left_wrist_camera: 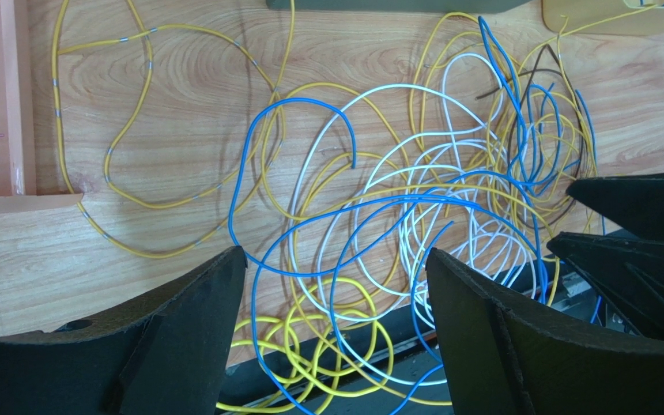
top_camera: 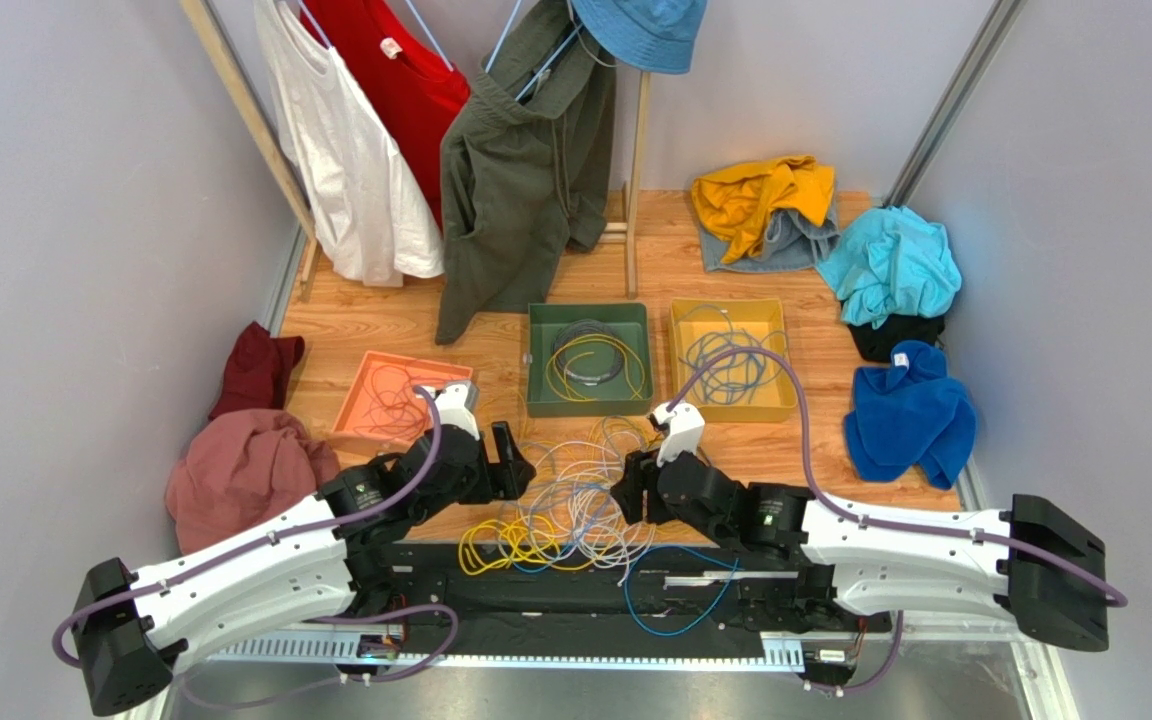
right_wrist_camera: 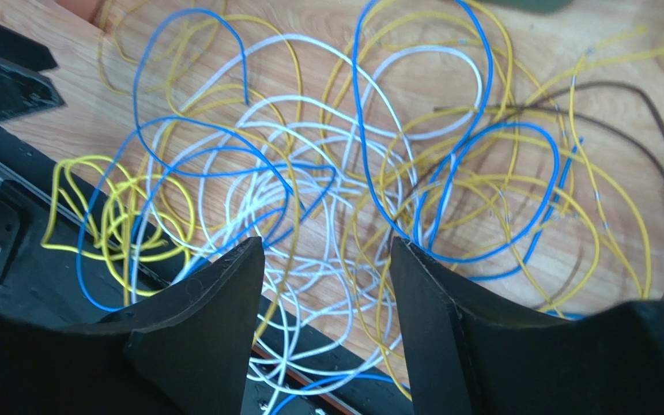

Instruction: Untangle the cables

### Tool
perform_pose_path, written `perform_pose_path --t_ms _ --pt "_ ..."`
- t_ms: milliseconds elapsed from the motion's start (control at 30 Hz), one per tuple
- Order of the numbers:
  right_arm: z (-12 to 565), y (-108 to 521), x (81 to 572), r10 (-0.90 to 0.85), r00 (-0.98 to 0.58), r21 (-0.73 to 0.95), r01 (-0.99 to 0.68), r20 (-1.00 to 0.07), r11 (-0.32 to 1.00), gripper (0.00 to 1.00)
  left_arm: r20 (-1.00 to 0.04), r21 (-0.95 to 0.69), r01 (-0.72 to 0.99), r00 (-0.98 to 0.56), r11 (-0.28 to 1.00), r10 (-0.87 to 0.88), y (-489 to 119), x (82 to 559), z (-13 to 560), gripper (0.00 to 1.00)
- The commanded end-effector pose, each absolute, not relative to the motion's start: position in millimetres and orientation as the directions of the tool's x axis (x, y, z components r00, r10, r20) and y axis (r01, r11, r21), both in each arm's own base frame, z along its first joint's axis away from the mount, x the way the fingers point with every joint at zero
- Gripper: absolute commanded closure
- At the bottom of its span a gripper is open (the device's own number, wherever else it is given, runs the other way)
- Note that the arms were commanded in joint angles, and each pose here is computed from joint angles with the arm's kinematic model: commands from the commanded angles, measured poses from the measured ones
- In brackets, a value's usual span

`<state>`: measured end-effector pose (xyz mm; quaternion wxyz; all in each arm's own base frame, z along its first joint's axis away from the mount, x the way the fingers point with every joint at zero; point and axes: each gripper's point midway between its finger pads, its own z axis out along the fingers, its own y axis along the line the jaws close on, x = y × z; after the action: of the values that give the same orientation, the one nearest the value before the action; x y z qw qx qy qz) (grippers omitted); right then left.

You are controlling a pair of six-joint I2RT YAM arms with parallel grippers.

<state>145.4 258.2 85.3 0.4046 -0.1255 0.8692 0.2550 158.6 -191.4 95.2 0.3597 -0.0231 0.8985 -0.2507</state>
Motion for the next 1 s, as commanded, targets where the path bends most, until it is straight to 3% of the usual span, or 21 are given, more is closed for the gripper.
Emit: perform_pose_path --t_ms 0,100,400,500,733,967 --pt "80 258 139 0.067 -0.652 0.404 -0.382 -0.755 0.831 0.41 -0.625 -0.500 0.134 -0.740 0.856 -0.249 -196 158 99 0.15" --pt "73 260 130 0.055 -0.663 0.407 -0.390 -0.746 0.826 0.49 -0.618 -0.501 0.126 -0.745 0.856 -0.252 -195 157 97 0.15" --pt "84 266 126 0.061 -0.635 0.412 -0.423 -0.770 0.807 0.91 -0.604 -0.510 0.118 -0.754 0.852 -0.257 -196 155 96 0.16" --pt "99 263 129 0.048 -0.605 0.383 -0.438 -0.795 0.814 1.00 -0.605 -0.509 0.115 -0.753 0.853 -0.259 -195 155 97 0.16" --pt "195 244 137 0.117 -0.477 0.374 -0.489 -0.871 0.788 1.00 -0.622 -0.520 0.123 -0.733 0.845 -0.276 -191 155 107 0.17" --pt "372 221 145 0.175 -0.223 0.278 -0.613 -0.959 0.739 1.00 -0.662 -0.520 0.150 -0.693 0.841 -0.286 -189 162 128 0.17"
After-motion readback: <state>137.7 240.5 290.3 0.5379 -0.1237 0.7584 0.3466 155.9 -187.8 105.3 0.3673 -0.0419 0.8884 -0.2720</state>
